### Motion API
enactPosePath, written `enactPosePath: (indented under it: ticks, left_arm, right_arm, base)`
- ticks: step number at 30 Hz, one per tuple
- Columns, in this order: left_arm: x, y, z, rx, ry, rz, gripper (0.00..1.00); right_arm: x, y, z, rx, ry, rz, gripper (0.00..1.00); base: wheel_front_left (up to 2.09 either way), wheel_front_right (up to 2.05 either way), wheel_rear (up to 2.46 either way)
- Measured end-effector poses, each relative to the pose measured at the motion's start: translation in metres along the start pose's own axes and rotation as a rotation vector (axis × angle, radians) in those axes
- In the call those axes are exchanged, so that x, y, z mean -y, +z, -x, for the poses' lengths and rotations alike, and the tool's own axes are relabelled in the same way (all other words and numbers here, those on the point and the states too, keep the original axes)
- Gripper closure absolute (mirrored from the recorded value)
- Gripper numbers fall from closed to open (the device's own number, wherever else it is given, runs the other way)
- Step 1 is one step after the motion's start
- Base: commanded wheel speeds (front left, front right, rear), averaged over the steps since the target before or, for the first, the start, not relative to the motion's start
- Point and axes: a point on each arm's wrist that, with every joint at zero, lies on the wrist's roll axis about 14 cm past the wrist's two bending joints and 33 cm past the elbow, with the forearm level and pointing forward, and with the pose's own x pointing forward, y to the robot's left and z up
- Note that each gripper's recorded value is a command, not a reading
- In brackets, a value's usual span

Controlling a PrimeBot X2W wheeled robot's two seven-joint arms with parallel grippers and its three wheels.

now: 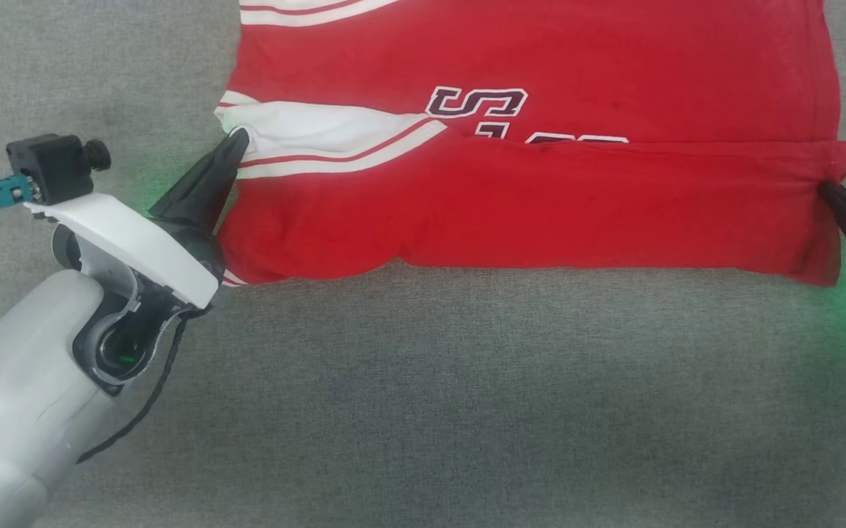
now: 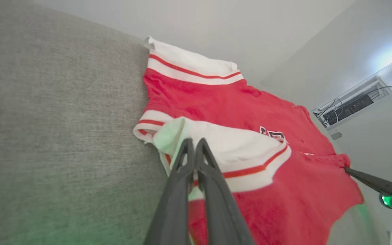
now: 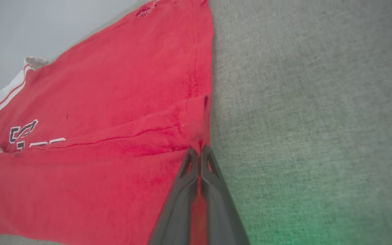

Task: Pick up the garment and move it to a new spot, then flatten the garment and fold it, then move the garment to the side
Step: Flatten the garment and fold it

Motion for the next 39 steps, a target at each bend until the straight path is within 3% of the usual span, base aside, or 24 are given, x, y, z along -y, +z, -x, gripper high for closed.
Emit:
enactPosePath:
  ticks: [1,2,4,10,14,19,24,27,37,38,39]
  left_arm:
    - [-0.001,0.0,0.0,-0.001,0.002,-0.014,0.11]
    - [-0.001,-0.001,0.001,-0.011,0.002,-0.043,0.0]
    - [-0.003,0.001,0.005,-0.019,0.008,-0.079,0.0]
    - [-0.007,0.027,0.023,-0.098,0.008,-0.329,0.0]
    - [0.005,0.051,0.034,-0.163,-0.003,-0.417,0.0]
    - [0.012,0.015,0.063,-0.479,0.027,-0.343,0.0]
    - [0.017,-0.017,0.072,-0.667,0.043,-0.273,0.0]
    - [0.017,-0.038,0.071,-0.744,0.043,-0.185,0.0]
    - [0.0,-0.065,0.044,-0.826,0.041,-0.085,0.0]
    - [0.001,-0.064,0.042,-0.826,0.034,-0.082,0.2]
    - [0.001,-0.064,0.04,-0.824,0.031,-0.072,0.51]
  right_arm:
    - [-0.002,0.001,0.0,0.01,0.003,0.012,0.75]
    - [-0.003,0.004,0.001,0.024,0.003,0.028,0.32]
    - [-0.003,0.011,0.004,0.053,0.002,0.054,0.0]
    - [-0.002,0.038,0.023,0.163,-0.018,0.158,0.0]
    - [-0.008,0.053,0.038,0.238,-0.006,0.177,0.0]
    - [-0.016,0.057,0.05,0.265,0.016,0.192,0.0]
    - [-0.023,0.054,0.052,0.264,0.034,0.203,0.0]
    - [-0.02,0.05,0.052,0.251,0.027,0.205,0.0]
    - [0.007,0.041,0.055,0.23,-0.044,0.183,0.0]
    - [0.009,0.041,0.055,0.229,-0.051,0.181,0.0]
    - [0.01,0.041,0.056,0.229,-0.054,0.18,0.0]
  base:
    - [0.0,0.0,0.0]
    - [0.0,0.0,0.0]
    - [0.0,0.0,0.0]
    - [0.0,0.0,0.0]
    - [0.0,0.0,0.0]
    - [0.0,0.0,0.0]
    - [0.0,0.0,0.0]
    - [0.0,0.0,0.0]
    - [0.0,0.0,0.0]
    - [0.0,0.0,0.0]
    - [0.0,0.0,0.0]
